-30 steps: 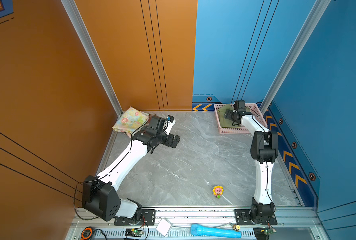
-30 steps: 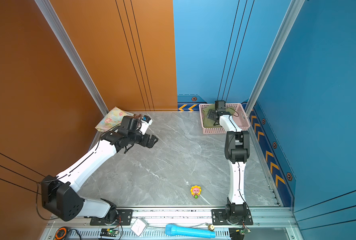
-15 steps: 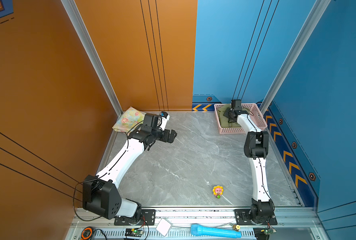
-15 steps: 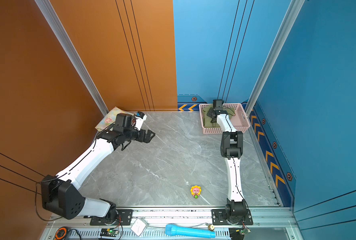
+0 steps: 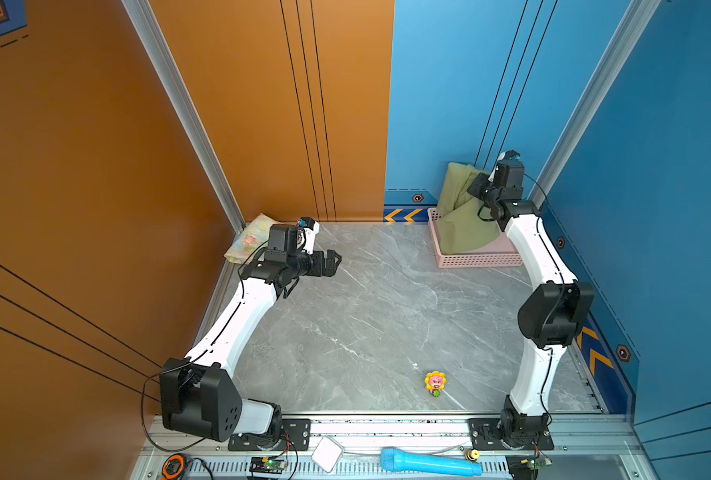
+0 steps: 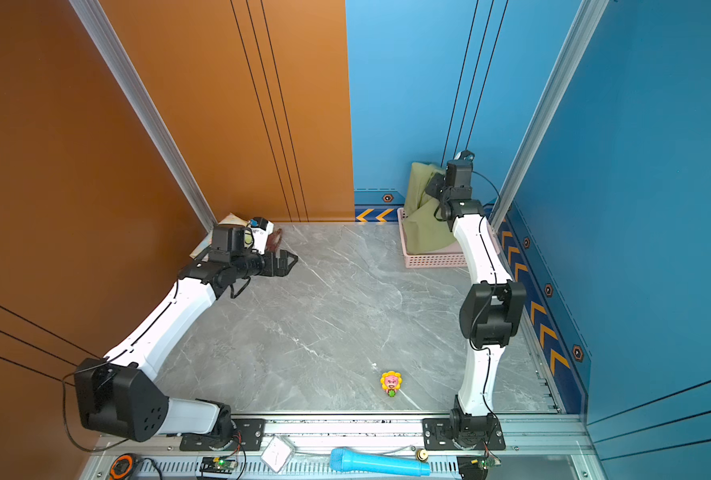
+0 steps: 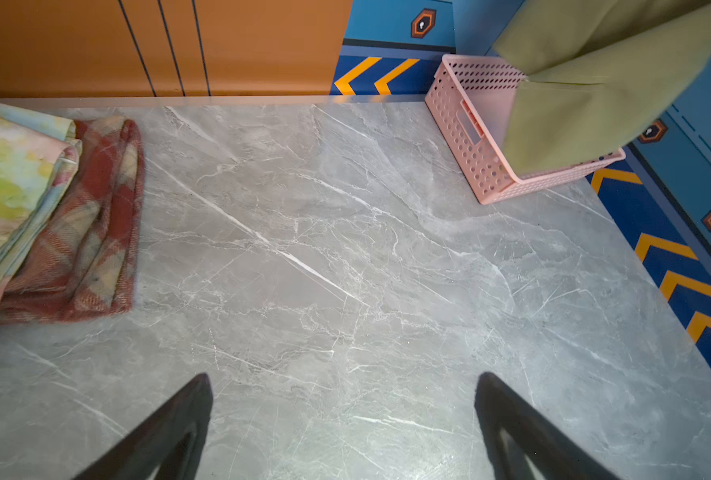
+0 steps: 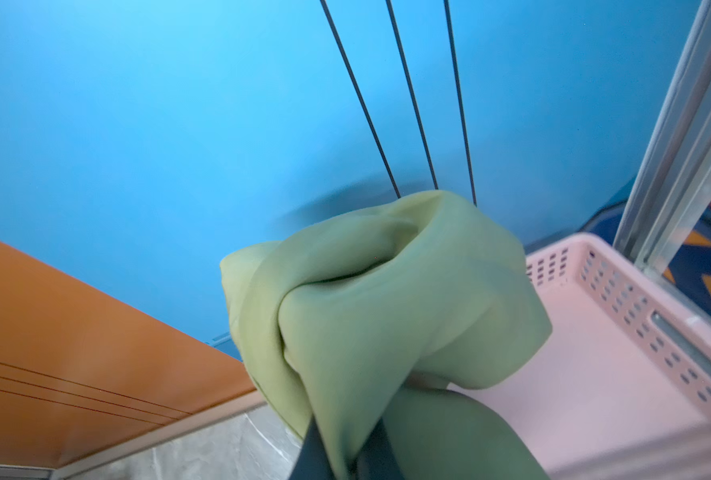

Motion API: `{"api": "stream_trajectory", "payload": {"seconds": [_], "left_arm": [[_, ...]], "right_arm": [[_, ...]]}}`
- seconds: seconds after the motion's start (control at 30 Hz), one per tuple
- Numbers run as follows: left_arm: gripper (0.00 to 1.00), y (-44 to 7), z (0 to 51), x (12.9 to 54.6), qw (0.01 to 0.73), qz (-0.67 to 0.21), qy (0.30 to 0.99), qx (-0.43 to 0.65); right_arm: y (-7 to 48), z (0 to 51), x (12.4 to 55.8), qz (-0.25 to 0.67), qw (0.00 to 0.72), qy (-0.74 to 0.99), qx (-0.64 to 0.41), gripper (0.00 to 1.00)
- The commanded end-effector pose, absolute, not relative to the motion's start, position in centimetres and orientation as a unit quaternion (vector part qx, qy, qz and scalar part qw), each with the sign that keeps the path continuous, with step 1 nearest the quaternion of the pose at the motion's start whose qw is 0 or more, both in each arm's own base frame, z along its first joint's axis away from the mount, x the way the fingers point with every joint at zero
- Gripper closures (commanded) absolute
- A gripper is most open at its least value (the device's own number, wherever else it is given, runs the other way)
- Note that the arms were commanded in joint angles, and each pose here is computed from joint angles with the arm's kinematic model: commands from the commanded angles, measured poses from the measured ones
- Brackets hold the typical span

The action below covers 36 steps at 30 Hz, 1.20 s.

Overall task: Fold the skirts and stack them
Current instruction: 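Lift the olive skirt out of the basket and drop it on the table centre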

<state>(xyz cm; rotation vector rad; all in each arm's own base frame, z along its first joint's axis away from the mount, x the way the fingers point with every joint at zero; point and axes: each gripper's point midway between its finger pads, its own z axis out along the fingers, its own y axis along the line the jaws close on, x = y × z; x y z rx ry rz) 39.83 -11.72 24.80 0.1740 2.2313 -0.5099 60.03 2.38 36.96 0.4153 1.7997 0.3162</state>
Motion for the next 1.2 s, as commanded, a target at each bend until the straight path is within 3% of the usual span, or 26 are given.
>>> {"api": "stream_trajectory", "payload": {"seconds": [0.0, 0.2, 0.37, 0.5, 0.6, 0.73, 0.77, 0.87, 1.17], "left_arm": [[0.00, -10.1, 26.4, 40.2, 0.434, -0.229, 0.871, 0.031], [0.02, -6.4, 26.6, 41.6, 0.442, -0.255, 0.859, -0.037], [0.02, -4.4, 26.0, 42.1, 0.440, -0.253, 0.859, -0.065], [0.02, -2.5, 26.3, 42.3, 0.448, -0.250, 0.854, -0.090], [0.02, -1.6, 26.6, 42.1, 0.457, -0.242, 0.851, -0.098], [0.02, -1.2, 26.8, 41.9, 0.465, -0.227, 0.850, -0.099], [0.02, -1.4, 26.7, 41.8, 0.464, -0.226, 0.851, -0.097], [0.02, -2.2, 26.3, 41.9, 0.459, -0.224, 0.855, -0.092], [0.01, -3.9, 25.5, 41.6, 0.444, -0.205, 0.869, -0.075]], "right_arm": [[5.8, 42.2, 56.8, 0.141, 0.639, 0.745, 0.129, 1.00], [15.9, 45.1, 50.9, 0.190, 0.639, 0.745, 0.026, 1.00], [23.6, 44.3, 47.3, 0.238, 0.609, 0.756, -0.034, 1.00], [26.7, 40.3, 46.1, 0.248, 0.568, 0.783, -0.059, 1.00], [28.1, 33.9, 45.5, 0.244, 0.513, 0.819, -0.078, 0.98], [26.6, 25.0, 43.6, 0.202, 0.444, 0.870, -0.074, 0.29], [26.1, 23.7, 43.0, 0.196, 0.432, 0.877, -0.069, 0.21], [26.2, 22.1, 41.7, 0.171, 0.421, 0.888, -0.077, 0.15], [32.7, 16.9, 40.3, 0.101, 0.364, 0.914, -0.151, 0.17]]}}
